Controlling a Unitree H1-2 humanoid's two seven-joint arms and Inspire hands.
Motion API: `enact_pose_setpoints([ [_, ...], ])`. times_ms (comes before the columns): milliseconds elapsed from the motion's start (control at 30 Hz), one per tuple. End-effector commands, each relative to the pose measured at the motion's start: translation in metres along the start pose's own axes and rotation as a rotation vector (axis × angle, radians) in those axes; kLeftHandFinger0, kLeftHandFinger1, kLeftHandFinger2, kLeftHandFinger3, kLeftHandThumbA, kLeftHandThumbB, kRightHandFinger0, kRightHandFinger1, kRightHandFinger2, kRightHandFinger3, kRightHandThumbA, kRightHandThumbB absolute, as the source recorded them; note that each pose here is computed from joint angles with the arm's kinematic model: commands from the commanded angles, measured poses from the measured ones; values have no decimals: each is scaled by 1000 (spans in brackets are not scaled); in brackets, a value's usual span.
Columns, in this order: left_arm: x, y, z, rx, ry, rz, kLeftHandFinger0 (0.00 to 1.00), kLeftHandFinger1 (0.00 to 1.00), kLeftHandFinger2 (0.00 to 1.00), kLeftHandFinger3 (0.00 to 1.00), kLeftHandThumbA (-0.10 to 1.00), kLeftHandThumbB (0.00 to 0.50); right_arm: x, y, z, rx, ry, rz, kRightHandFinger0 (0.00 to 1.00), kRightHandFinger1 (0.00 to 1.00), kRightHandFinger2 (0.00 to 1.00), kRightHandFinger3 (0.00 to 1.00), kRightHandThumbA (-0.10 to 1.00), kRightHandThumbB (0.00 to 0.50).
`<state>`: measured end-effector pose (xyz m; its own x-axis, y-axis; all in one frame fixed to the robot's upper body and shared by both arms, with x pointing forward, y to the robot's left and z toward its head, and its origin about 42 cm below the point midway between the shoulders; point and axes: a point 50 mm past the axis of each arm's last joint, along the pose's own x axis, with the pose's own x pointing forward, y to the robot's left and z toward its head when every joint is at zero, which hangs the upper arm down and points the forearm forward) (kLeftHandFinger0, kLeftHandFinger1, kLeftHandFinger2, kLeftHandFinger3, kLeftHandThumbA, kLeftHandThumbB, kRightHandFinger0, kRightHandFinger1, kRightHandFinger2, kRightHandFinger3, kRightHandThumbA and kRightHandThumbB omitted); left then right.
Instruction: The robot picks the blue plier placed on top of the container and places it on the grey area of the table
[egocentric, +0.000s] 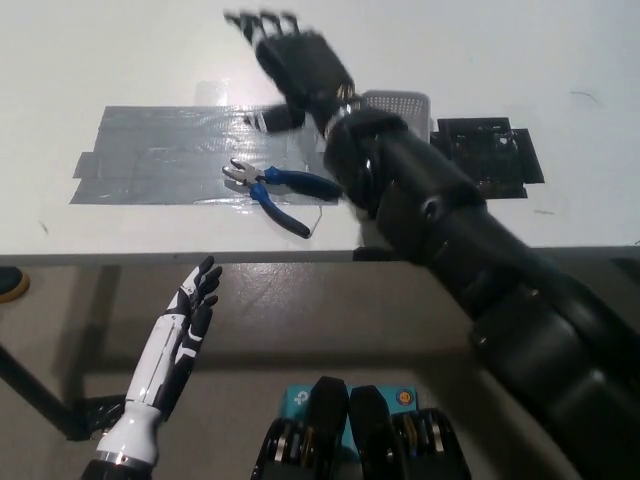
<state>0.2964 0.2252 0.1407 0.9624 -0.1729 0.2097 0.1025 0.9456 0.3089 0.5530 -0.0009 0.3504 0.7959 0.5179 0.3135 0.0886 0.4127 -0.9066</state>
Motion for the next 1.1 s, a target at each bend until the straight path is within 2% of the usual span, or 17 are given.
enact_pose_setpoints([
  [0, 7, 6, 12, 21, -58, 23, 1000, 1000, 1000, 1000, 1000, 6, 6, -104, 12, 131, -214, -230, 1000, 1000, 1000, 1000, 852, 276],
  [33, 8, 8, 12, 24, -65, 29, 1000, 1000, 1000, 1000, 1000, 11, -6, -129, 10, 139, -239, -263, 1000, 1000, 1000, 1000, 861, 256],
  [100, 10, 8, 12, 30, -67, 36, 1000, 1000, 1000, 1000, 1000, 51, -28, -161, 6, 141, -252, -327, 1000, 1000, 1000, 1000, 878, 251],
  [167, 14, 9, 13, 24, -72, 47, 1000, 1000, 1000, 1000, 1000, 51, -50, -191, 0, 187, -280, -404, 1000, 1000, 1000, 1000, 885, 267],
  [267, 17, 14, 13, 29, -82, 66, 1000, 1000, 1000, 1000, 1000, 39, -105, -223, -5, 256, -269, -472, 1000, 1000, 1000, 1000, 984, 273],
  [367, 24, 16, 17, 33, -100, 81, 1000, 1000, 1000, 1000, 1000, 14, -167, -232, -7, 451, -313, -503, 1000, 1000, 1000, 1000, 986, 238],
  [400, 27, 16, 18, 36, -102, 88, 1000, 1000, 1000, 1000, 1000, 30, -201, -228, 0, 535, -353, -507, 1000, 1000, 1000, 1000, 981, 221],
  [467, 27, 16, 17, 40, -104, 90, 1000, 1000, 1000, 1000, 1000, 36, -240, -215, 10, 600, -401, -526, 1000, 1000, 1000, 1000, 946, 225],
  [533, 23, 17, 16, 41, -90, 90, 1000, 1000, 1000, 1000, 1000, 41, -272, -201, 21, 610, -425, -546, 1000, 1000, 1000, 1000, 968, 216],
  [567, 23, 16, 14, 35, -91, 87, 1000, 1000, 1000, 1000, 1000, 29, -290, -195, 26, 667, -435, -541, 1000, 1000, 1000, 1000, 962, 226],
  [633, 21, 14, 12, 31, -76, 82, 1000, 1000, 1000, 1000, 1000, 29, -321, -182, 33, 783, -457, -564, 1000, 1000, 1000, 1000, 964, 289],
  [700, 18, 13, 10, 38, -70, 81, 1000, 1000, 1000, 1000, 1000, 26, -340, -176, 37, 811, -482, -560, 1000, 1000, 1000, 1000, 1000, 257],
  [833, 20, 12, 7, 47, -68, 92, 1000, 1000, 1000, 1000, 1000, 27, -367, -172, 37, 832, -500, -569, 1000, 1000, 1000, 1000, 1000, 251],
  [900, 20, 11, 5, 39, -65, 100, 1000, 1000, 1000, 1000, 1000, 23, -375, -166, 36, 858, -487, -587, 1000, 1000, 1000, 1000, 962, 263],
  [1000, 21, 12, 4, 35, -70, 109, 1000, 1000, 1000, 1000, 1000, 20, -375, -153, 35, 882, -453, -596, 1000, 1000, 1000, 1000, 999, 269],
  [1033, 21, 13, 5, 40, -71, 109, 1000, 1000, 1000, 1000, 1000, 6, -373, -138, 31, 913, -420, -584, 1000, 1000, 1000, 1000, 1000, 229],
  [1067, 19, 13, 4, 40, -68, 110, 1000, 1000, 1000, 1000, 1000, 5, -373, -134, 30, 920, -409, -580, 1000, 1000, 1000, 1000, 1000, 226],
])
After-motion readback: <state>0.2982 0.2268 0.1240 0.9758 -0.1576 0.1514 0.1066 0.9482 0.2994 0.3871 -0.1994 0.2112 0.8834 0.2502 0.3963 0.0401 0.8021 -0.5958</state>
